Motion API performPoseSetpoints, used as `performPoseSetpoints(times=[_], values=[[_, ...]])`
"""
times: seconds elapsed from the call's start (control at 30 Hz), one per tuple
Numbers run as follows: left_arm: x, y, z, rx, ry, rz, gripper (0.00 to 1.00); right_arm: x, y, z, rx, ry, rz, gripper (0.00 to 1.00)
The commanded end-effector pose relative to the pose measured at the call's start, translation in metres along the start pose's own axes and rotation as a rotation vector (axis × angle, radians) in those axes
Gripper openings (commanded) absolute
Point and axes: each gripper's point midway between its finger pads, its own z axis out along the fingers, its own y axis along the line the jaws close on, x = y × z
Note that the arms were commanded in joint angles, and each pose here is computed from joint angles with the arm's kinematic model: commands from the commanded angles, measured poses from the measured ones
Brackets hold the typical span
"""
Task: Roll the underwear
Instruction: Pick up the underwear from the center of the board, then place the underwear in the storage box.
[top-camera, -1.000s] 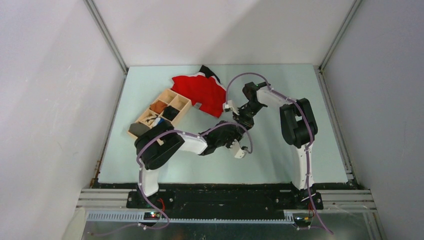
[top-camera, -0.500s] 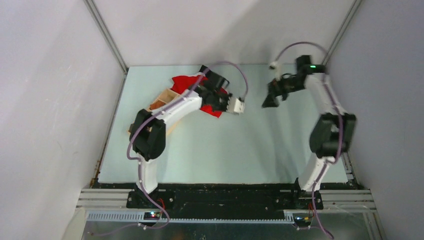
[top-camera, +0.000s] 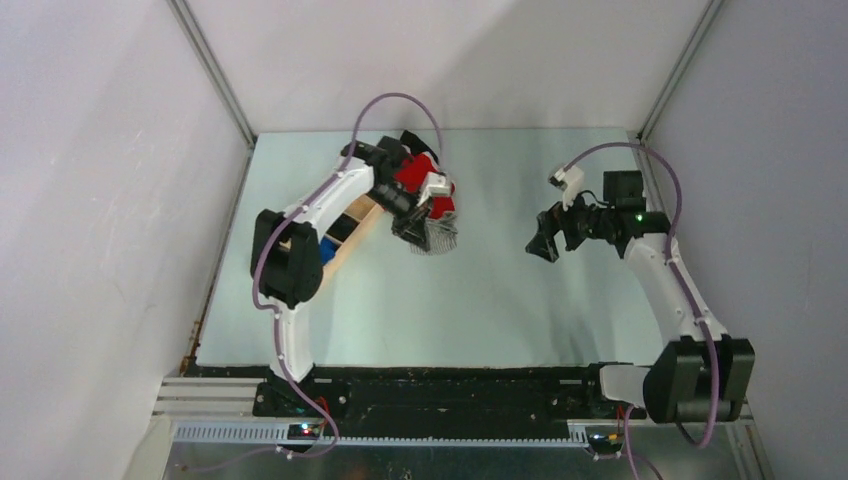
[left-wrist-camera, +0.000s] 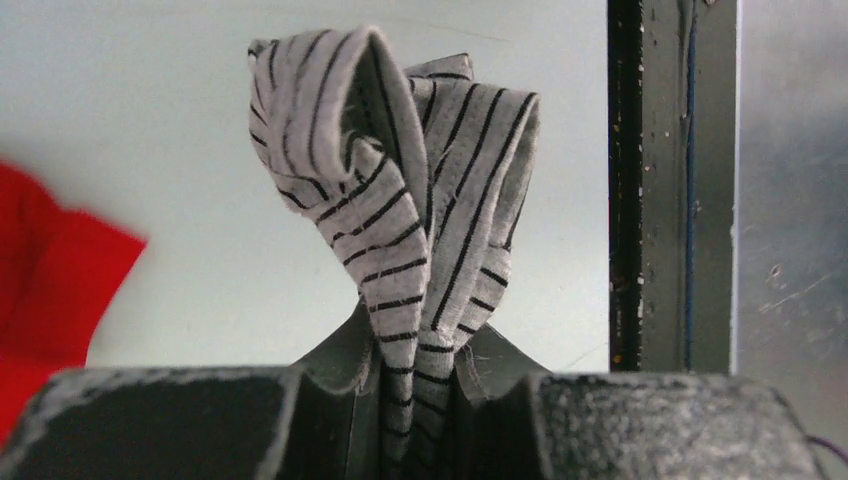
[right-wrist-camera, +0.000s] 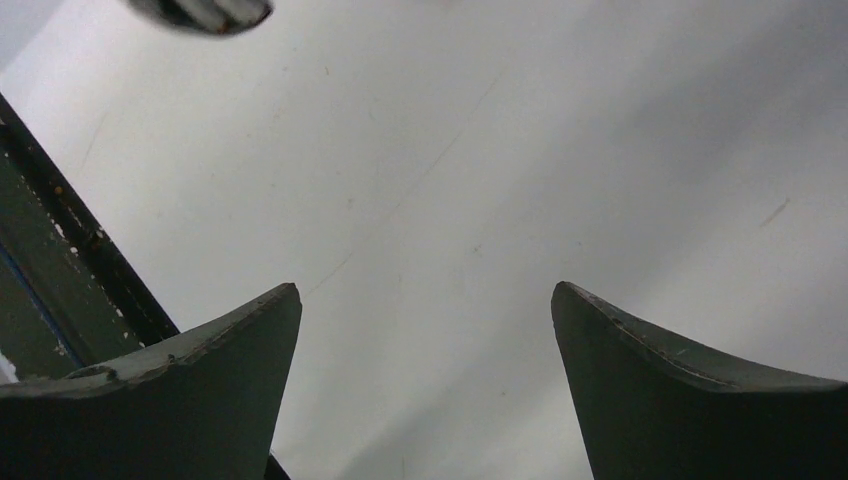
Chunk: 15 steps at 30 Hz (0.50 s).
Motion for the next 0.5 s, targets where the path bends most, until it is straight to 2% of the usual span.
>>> performPoseSetpoints(times=[0.0, 0.07, 0.1, 0.13, 0.17, 0.23, 0.33, 0.37, 0.4, 0.43, 0.47], values=[[-0.007, -0.01, -0.069, -0.137, -0.088, -0.178, 0.0, -0.047, 0.005, 0.0, 0.097, -0.154, -0.113, 0.99], [0.009, -0.013, -0.1, -0.213, -0.016, -0.196, 0.0, -0.039, 0.018, 0.01, 0.034, -0.108, -0.107, 0.99], [0.026, -0.022, -0.111, -0.223, 0.066, -0.244, 0.0, -0.032, 0.025, 0.013, 0.004, -0.078, -0.096, 0.99], [0.034, -0.019, -0.128, -0.259, 0.098, -0.237, 0.0, -0.028, 0.028, 0.02, -0.017, -0.054, -0.087, 0.99], [0.054, -0.023, -0.141, -0.288, 0.194, -0.279, 0.0, -0.023, 0.031, 0.021, -0.026, -0.036, -0.064, 0.99], [0.083, -0.018, -0.168, -0.377, 0.288, -0.348, 0.0, -0.019, 0.033, 0.024, -0.048, -0.023, -0.03, 0.99], [0.11, -0.005, -0.203, -0.51, 0.303, -0.511, 0.0, -0.015, 0.03, 0.028, -0.048, -0.019, -0.006, 0.99], [0.115, 0.006, -0.21, -0.551, 0.255, -0.589, 0.0, -0.015, 0.03, 0.028, -0.047, -0.02, -0.005, 0.99], [0.111, 0.019, -0.22, -0.597, 0.189, -0.603, 0.0, -0.013, 0.029, 0.03, -0.051, -0.015, 0.004, 0.99], [0.116, 0.028, -0.226, -0.625, 0.154, -0.666, 0.0, -0.012, 0.028, 0.032, -0.053, -0.011, 0.011, 1.0], [0.119, 0.035, -0.231, -0.651, 0.159, -0.669, 0.0, -0.011, 0.028, 0.033, -0.055, -0.009, 0.018, 0.99]])
